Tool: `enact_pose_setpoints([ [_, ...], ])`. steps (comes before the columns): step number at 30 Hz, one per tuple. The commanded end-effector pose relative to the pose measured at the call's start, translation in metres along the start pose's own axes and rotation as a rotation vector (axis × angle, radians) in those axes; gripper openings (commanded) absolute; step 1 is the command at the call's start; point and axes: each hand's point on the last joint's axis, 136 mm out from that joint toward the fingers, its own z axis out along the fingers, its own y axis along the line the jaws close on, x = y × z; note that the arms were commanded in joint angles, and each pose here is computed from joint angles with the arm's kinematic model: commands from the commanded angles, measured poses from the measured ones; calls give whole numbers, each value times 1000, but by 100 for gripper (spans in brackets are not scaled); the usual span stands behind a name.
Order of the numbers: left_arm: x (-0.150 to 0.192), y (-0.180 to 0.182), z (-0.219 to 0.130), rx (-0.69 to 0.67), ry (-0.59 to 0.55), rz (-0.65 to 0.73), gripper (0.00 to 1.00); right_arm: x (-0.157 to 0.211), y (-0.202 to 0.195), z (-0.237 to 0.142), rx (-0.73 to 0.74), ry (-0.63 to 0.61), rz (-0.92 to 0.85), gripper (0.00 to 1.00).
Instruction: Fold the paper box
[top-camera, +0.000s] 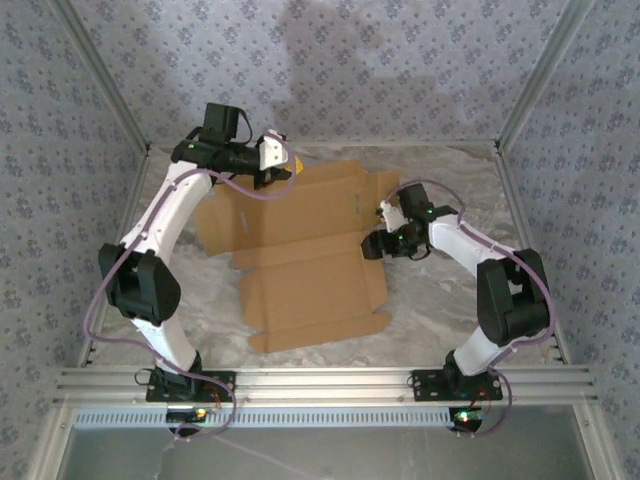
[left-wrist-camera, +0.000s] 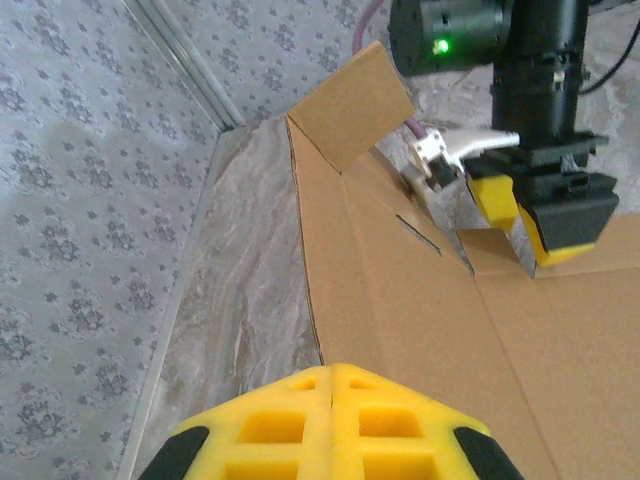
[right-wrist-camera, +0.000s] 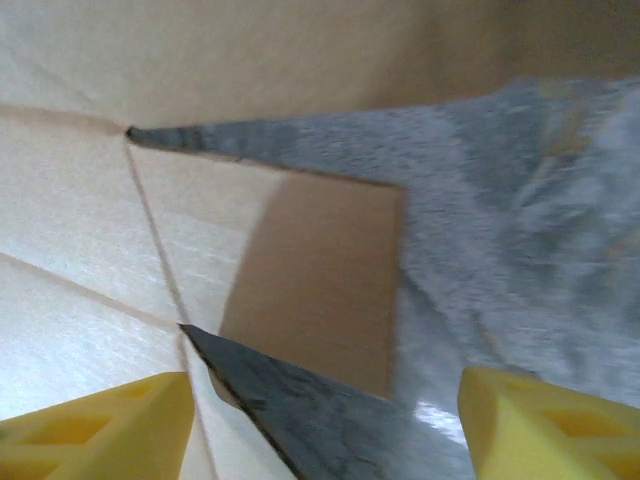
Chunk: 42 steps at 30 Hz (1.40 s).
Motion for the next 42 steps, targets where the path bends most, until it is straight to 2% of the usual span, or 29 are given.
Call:
enact_pose_setpoints([
  [1,-19,-8,-10,12,-62,5,0,-18,22,-8,-72,-85,-15,67],
  [5,-16,-11,-9,8,-51,-4,0,-27,23,-18,-38,-128,-32,57],
  [9,-8,-12,-6,4,-24,-16,0,-34,25,-33,-14,-200,-44,59],
  [12,-7,-15,-4,8,-22,-19,0,-38,25,-41,-12,-251,-38,55],
  [18,-11,-18,-2,6,-28,-15,0,-36,34,-31,-71,-225,-17,41],
  [21,-10,-19,-1,2,-22,-11,0,-29,18,-28,31,-211,-7,44],
  [24,-13,-21,-2,3,-27,-9,0,-21,-4,-27,140,-199,11,53],
  [27,-17,-23,-3,7,-35,-7,0,-18,-14,-24,179,-195,29,56],
  [31,-19,-25,-3,10,-37,-6,0,-16,-9,-15,120,-187,50,56],
  [35,-17,-27,0,18,-34,-9,0,-19,15,-3,-27,-179,58,52],
  [42,-12,-27,2,17,-22,-12,0,-24,32,-7,-87,-201,35,35],
])
